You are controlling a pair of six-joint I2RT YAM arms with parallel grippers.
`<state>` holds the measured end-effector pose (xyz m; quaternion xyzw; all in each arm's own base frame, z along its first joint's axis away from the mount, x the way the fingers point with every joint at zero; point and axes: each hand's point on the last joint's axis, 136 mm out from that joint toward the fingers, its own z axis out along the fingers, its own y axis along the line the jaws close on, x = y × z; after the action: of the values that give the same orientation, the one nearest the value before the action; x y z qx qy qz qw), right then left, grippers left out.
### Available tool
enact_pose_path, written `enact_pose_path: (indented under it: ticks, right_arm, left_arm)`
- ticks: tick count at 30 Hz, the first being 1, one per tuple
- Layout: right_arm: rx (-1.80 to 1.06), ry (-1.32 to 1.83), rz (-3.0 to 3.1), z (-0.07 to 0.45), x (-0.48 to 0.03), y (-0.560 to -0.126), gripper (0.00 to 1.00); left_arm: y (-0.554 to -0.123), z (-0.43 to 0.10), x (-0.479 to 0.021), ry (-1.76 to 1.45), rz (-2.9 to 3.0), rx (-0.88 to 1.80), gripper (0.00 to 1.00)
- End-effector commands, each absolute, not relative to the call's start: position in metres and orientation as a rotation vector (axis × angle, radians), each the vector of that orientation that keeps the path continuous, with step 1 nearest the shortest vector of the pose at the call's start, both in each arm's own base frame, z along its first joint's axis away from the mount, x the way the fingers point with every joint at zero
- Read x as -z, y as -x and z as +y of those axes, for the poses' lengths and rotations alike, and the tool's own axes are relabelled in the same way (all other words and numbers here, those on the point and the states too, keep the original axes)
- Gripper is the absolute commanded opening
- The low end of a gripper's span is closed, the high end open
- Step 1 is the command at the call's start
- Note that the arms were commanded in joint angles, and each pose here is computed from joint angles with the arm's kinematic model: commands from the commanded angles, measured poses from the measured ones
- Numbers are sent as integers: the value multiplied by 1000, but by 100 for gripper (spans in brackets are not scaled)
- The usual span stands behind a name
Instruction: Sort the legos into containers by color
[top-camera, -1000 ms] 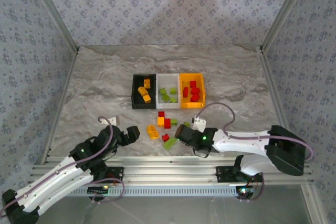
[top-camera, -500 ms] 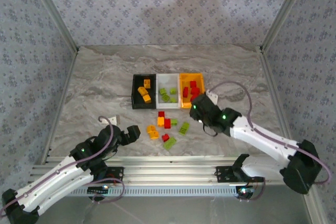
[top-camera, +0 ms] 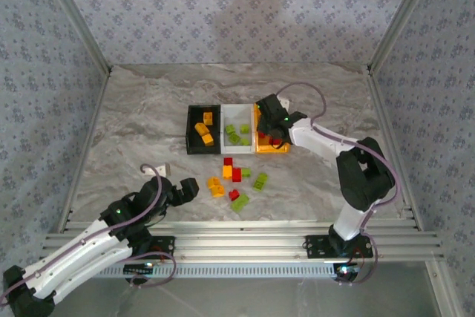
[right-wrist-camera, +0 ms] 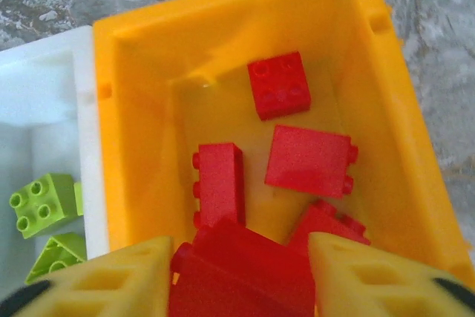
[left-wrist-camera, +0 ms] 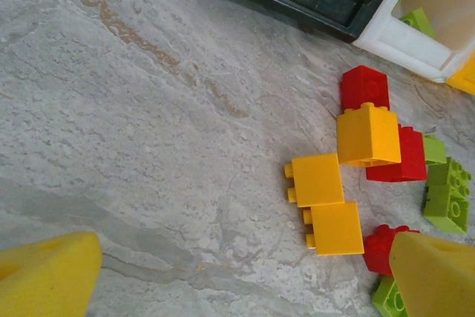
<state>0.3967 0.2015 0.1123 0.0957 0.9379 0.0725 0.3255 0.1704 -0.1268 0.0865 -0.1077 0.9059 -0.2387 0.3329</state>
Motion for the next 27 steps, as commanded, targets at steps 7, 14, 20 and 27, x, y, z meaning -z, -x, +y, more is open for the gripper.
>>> enact_pose_path:
  ticks: [7,14,20,27]
  right_arm:
    - [-281,-219,2301,207,-182,-389,73]
    - [-349,-164,2285,211,-182,-327,74]
    - [-355,-139,2307,203,-158,-274,75]
    - [-357,-213,2325,172,-136,-240,75]
  left_arm:
    - [-176,-133,-107,224,2355,622,100]
    - [-186,-153,-121,95,2393,587,100]
    - [-197,-200,-121,-120,2496,567,85]
    - [-193,-266,-99,-440,2568,388,80]
